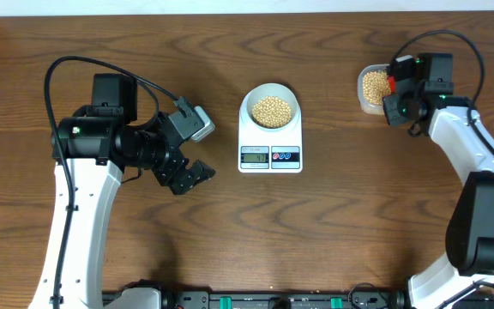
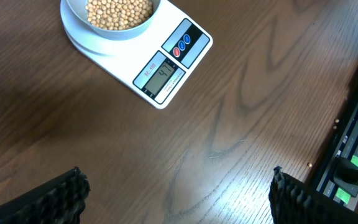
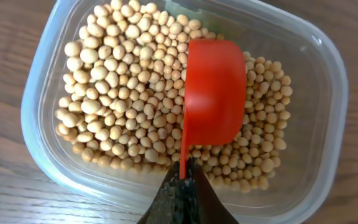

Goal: Scoop item into bowl and weigh 50g on scale
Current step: 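Drag the red scoop through the soybeans in the tub to fill it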

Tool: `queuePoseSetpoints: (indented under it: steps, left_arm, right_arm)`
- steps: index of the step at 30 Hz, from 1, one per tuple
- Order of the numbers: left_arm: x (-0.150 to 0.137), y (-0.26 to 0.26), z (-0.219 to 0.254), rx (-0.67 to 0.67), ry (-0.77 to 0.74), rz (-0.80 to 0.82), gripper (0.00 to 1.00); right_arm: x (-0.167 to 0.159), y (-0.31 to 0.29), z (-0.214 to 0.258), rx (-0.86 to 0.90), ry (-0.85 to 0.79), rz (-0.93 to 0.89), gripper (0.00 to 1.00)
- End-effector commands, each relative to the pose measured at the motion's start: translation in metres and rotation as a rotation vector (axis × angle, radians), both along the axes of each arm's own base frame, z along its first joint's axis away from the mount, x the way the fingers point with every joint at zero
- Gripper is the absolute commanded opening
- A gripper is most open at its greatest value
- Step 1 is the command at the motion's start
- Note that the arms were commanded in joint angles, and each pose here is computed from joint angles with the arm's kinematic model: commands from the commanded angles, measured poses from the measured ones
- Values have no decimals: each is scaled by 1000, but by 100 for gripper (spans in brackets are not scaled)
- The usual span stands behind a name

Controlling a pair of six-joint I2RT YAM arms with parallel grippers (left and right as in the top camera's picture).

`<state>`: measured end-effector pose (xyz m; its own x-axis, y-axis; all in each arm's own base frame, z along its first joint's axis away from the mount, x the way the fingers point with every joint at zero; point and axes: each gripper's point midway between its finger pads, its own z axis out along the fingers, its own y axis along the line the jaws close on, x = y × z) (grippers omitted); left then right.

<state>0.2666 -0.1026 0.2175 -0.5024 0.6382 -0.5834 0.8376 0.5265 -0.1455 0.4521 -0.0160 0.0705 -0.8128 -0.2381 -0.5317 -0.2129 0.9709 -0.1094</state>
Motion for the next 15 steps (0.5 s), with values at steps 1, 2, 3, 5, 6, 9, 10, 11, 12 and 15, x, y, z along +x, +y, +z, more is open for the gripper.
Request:
queuePoseSetpoints:
  steps: [1,2,3,5,6,9,10,11,12,15]
  left_arm:
    - [-1,1,0,5,-5,-6,95]
    - [-1,1,0,5,-5,-6,95]
    - [-1,1,0,5,-5,-6,95]
    - [-1,1,0,5,-5,-6,95]
    - [-1,1,0,5,-5,-6,95]
    - [-1,1,0,5,-5,-6,95]
    - [-1,1,0,5,-5,-6,95]
    - [-1,1,0,5,-5,-6,95]
    - [-1,1,0,5,-5,-6,95]
    - [-1,1,0,5,-5,-6,95]
  right_arm:
    - [-11,26,-8,231,52,-7,1]
    - [-11,26,-7,250,50,-5,1]
    - [-11,25,-6,263,49,-5,1]
    - [-11,21,-5,272,46,-11,1]
    - [-11,21,-4,272,44,-12,1]
    - [-10,20,2,270,27,-10,1]
    - [-9,20,8,268,13,-7,1]
    - [-8,20,12,267,3,-6,1]
    - [-8,20,19,265,-13,-4,1]
    - [-8,20,28,263,-33,-1,1]
